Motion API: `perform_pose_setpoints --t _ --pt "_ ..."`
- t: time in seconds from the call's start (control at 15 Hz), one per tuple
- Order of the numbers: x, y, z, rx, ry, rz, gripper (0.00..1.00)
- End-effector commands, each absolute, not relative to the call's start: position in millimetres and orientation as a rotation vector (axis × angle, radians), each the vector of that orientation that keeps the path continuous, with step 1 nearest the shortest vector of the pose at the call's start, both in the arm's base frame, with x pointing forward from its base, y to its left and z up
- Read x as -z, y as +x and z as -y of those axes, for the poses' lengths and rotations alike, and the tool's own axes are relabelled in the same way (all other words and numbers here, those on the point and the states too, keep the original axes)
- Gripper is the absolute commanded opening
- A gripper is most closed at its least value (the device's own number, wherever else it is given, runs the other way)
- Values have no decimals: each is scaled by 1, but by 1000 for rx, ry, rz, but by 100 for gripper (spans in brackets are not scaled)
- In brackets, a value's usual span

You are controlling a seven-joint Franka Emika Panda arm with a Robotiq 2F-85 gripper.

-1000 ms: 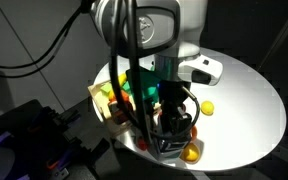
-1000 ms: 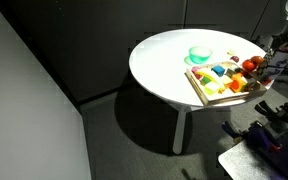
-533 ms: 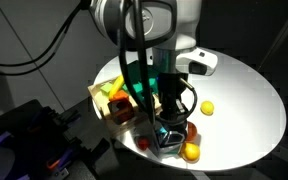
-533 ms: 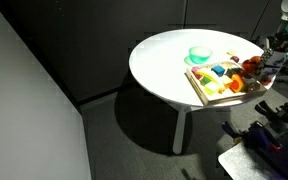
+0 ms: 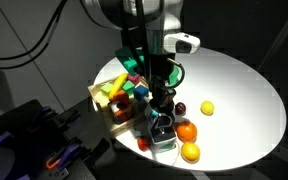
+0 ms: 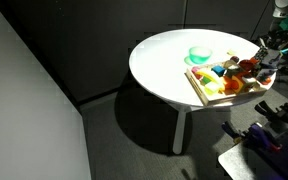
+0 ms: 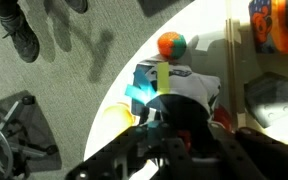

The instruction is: Pick up the block with the letter d on it and put it in the tray

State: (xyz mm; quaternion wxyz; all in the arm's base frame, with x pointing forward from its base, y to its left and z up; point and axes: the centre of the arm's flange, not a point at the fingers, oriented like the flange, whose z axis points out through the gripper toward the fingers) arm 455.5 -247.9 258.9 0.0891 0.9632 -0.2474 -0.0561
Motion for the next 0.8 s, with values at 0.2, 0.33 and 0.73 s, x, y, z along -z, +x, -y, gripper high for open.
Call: perform_pose_setpoints --t 0.2,0.33,0.73 --pt "-286 462 208 160 2864 621 7" --pt "-289 470 195 143 2875 565 7" --pt "-288 492 154 115 2867 475 7"
